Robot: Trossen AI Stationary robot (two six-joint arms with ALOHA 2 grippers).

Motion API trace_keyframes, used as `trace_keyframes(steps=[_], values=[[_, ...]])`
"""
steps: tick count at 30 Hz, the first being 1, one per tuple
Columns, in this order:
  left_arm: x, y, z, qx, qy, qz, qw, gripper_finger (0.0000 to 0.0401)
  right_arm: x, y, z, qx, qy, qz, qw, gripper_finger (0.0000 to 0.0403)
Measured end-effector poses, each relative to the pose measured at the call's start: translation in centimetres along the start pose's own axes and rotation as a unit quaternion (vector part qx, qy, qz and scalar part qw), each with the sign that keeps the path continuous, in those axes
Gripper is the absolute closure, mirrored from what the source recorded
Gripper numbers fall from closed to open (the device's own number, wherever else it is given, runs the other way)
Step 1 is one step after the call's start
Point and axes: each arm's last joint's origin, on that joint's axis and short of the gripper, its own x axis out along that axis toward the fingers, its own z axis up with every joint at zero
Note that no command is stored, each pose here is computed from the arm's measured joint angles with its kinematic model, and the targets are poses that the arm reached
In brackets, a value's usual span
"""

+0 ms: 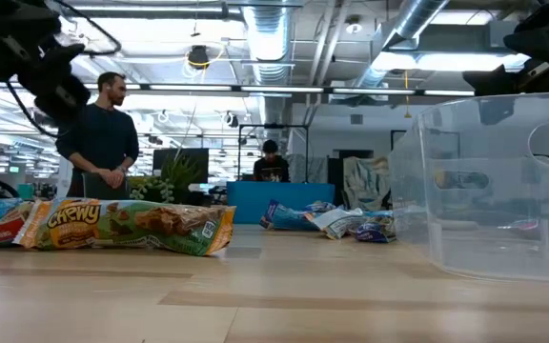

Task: Pick and place Granola Bars by type
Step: Put the red granola bar into the blue bin

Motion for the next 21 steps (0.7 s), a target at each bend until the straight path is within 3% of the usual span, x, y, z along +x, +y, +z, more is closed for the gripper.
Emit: trace_keyframes(steps=[4,10,16,21], values=[[0.0,0.2,0.1,-0.107,-0.025,0.033,0.993,0.0257,0.0,0.0,0.0,0.000,0.000,0.000,1.000,0.0148],[-0.1,0.7,0.5,-0.171,-0.099,0.109,0.974,0.0257,0.0,0.0,0.0,0.000,0.000,0.000,1.000,0.0148],[-0.2,0.9,0.7,-0.186,-0.145,0.148,0.960,0.0257,0.0,0.0,0.0,-0.003,-0.001,-0.004,1.000,0.0148],[-0.5,1.3,1.0,-0.250,-0.212,0.187,0.926,0.0257,0.0,-0.2,0.0,-0.016,-0.005,-0.029,0.999,0.0148]])
